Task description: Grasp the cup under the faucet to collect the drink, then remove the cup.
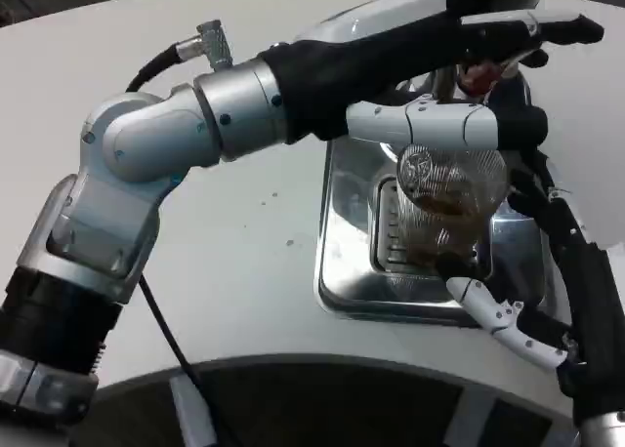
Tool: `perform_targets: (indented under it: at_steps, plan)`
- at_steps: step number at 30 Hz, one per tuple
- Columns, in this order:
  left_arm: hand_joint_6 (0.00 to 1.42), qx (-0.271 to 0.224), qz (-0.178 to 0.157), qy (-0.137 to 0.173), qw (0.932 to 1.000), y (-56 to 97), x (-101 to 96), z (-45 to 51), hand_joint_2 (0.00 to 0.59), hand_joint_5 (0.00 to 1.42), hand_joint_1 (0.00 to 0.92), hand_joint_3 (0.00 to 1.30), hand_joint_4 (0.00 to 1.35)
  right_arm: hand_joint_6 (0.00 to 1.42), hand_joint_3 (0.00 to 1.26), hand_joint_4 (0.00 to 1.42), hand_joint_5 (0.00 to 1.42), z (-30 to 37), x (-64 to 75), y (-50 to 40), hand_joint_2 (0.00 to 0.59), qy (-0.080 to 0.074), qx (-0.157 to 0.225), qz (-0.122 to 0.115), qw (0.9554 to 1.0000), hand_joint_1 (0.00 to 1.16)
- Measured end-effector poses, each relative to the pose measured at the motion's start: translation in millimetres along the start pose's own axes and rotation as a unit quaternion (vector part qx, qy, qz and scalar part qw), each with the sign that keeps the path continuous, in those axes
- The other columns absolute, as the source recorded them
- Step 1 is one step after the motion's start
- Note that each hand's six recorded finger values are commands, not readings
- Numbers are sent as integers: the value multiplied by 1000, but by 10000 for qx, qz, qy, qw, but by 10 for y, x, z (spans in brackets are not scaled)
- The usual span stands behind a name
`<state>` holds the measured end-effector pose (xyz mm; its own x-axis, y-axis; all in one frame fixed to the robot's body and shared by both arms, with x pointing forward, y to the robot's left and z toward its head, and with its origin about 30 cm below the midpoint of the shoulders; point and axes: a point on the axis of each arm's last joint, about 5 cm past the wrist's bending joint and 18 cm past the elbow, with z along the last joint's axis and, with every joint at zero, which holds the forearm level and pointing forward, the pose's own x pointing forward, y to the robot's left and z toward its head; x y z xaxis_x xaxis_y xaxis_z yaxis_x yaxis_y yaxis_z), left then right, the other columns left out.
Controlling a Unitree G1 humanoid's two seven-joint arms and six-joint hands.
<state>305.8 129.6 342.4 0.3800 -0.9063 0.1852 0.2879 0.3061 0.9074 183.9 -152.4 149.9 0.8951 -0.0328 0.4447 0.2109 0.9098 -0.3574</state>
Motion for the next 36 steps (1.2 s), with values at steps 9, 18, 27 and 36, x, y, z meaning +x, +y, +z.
perform_targets:
  at_steps: [9, 18, 27, 36]
  plan:
    - [159, -8, 12, -18, 10000, 3, -4, -11, 96, 135, 7, 131, 73, 0, 68, 123, 163, -5, 78, 49, 226, -55, 37, 20, 10000, 694]
    - [159, -7, 16, -16, 10000, 13, -2, -16, 96, 135, 8, 131, 73, 0, 46, 102, 148, -23, 136, 117, 226, -10, 88, 28, 10000, 693]
    - [159, -54, 10, -40, 10000, 17, -5, -25, 96, 135, 8, 131, 73, 0, 38, 99, 137, -38, 217, 195, 226, 37, 140, -49, 9999, 693]
    - [160, -65, -9, -43, 10000, 28, -2, -27, 96, 135, 8, 137, 73, 0, 37, 90, 134, -55, 282, 234, 226, 100, 179, -67, 9998, 693]
